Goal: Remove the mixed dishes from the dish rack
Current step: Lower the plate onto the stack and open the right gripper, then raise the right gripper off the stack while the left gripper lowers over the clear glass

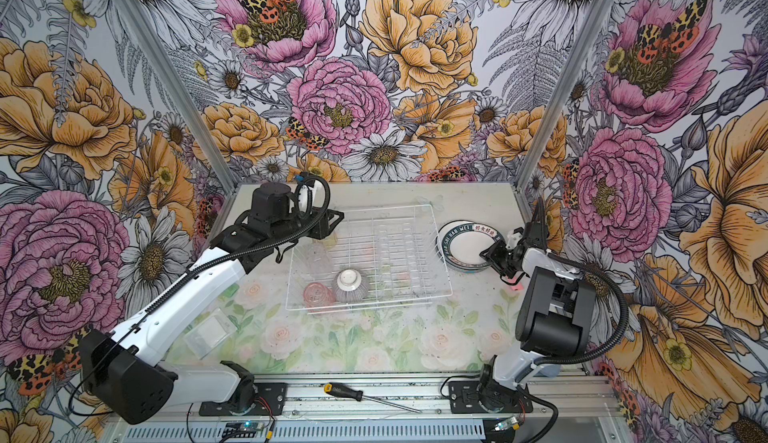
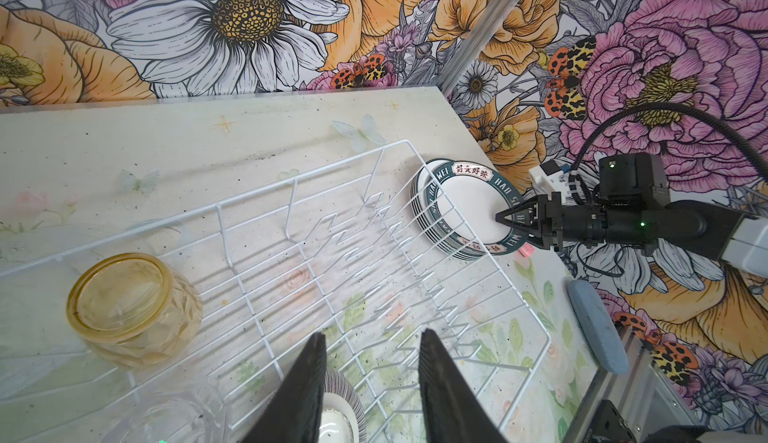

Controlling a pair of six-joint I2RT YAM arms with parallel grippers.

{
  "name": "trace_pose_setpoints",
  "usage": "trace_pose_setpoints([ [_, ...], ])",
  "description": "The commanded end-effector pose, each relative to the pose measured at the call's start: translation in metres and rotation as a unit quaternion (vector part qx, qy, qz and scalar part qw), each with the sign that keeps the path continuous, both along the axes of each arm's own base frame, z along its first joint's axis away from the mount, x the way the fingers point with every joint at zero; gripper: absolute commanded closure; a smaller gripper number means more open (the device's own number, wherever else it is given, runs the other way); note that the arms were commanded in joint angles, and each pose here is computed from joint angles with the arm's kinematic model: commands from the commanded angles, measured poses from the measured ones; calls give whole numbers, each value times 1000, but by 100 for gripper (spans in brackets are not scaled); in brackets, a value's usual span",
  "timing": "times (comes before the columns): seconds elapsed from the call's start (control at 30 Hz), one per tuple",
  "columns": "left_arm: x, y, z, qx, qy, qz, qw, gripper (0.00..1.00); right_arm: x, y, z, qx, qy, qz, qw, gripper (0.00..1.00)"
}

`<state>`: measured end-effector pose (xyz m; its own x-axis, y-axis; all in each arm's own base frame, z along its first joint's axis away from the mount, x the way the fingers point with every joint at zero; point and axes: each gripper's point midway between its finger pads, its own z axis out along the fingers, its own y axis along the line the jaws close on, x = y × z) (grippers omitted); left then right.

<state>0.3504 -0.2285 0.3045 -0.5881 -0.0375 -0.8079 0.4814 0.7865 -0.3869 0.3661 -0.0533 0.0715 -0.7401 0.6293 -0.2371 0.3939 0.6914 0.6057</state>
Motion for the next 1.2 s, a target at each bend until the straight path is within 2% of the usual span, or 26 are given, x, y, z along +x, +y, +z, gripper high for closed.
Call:
trace_pose_setpoints([
  [0.0, 0, 5, -10, 12, 5, 1, 1000, 61, -3, -10, -2, -35, 18, 6, 999, 56],
  [0.4, -1, 7, -14, 14, 8, 2, 1000, 61, -15, -24, -1, -91, 52, 15, 994, 52],
  [0.73, 0, 10, -18, 22, 11, 5, 1000, 61, -15, -24, -2, -93, 56, 16, 994, 52],
  [0.8, 0, 13, -22, 34, 15, 10, 999, 61, -16, -25, 2, -98, 52, 14, 994, 52],
  [0.9, 0, 27, -37, 82, 30, 38, 996, 61, -15, -29, 19, -117, 31, 7, 993, 52],
  [1.07, -3, 63, -74, 178, 76, 103, 976, 60, -15, -28, 70, -159, -25, 2, 987, 51],
  [1.17, -1, 77, -96, 186, 111, 128, 968, 58, -14, -8, 102, -179, -60, 24, 982, 49],
])
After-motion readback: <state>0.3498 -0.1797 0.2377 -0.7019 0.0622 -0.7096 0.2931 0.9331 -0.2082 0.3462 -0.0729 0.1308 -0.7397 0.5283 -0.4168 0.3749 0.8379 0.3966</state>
